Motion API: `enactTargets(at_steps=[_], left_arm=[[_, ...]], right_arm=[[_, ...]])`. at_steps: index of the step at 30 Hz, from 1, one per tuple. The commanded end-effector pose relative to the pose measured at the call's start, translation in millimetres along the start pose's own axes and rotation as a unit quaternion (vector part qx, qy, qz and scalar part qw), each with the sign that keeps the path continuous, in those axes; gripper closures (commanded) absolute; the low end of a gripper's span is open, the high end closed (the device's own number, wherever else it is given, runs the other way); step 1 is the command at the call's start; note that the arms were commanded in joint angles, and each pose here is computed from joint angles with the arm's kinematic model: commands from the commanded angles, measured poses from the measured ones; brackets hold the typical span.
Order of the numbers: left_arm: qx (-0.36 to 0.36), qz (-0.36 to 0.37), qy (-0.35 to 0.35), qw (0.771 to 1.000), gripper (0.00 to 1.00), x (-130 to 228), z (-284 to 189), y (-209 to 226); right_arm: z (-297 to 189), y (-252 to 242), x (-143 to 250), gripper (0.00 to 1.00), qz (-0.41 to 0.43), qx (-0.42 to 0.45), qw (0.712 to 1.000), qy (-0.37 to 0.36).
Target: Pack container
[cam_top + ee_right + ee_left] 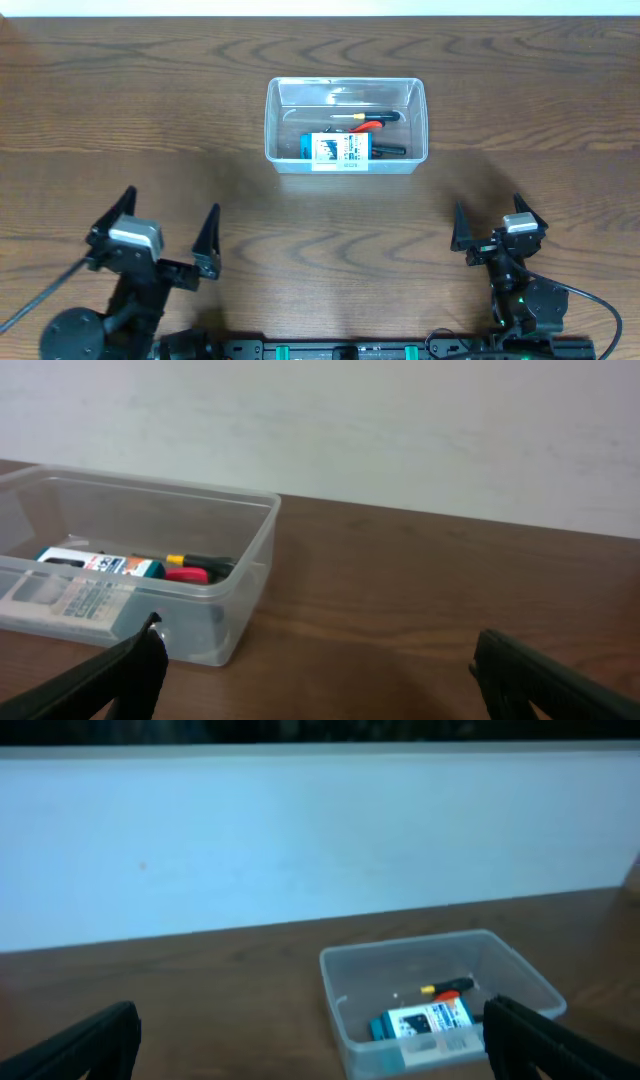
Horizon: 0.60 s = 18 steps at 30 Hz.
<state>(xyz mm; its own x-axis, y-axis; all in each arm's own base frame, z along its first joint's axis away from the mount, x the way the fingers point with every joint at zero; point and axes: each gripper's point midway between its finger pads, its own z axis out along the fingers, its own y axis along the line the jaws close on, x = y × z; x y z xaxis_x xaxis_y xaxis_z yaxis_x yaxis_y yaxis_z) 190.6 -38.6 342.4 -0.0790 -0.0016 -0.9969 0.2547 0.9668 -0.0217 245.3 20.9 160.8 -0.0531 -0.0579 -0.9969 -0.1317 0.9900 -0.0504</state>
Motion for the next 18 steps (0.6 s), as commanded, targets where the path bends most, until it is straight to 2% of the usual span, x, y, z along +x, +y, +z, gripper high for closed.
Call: enactTargets(at_steps=[1, 8, 11, 18], left_arm=[[0.028, 0.005, 0.004, 1.0, 0.02, 28, 8, -8], [0.081, 0.037, -0.075, 0.993, 0.02, 36, 15, -28], [0.063, -0.002, -0.092, 0.994, 0.02, 41, 18, -21], [-0.003, -0.109, -0.072, 0.991, 0.02, 76, 30, 6]], right_arm=[[0, 1, 1, 0.01, -0.005, -0.002, 1.0, 0.0], [0, 1, 1, 0.01, -0.005, -0.002, 1.0, 0.0], [0, 1, 1, 0.01, -0.005, -0.002, 1.0, 0.0], [0, 1, 1, 0.01, -0.005, -0.002, 1.0, 0.0]])
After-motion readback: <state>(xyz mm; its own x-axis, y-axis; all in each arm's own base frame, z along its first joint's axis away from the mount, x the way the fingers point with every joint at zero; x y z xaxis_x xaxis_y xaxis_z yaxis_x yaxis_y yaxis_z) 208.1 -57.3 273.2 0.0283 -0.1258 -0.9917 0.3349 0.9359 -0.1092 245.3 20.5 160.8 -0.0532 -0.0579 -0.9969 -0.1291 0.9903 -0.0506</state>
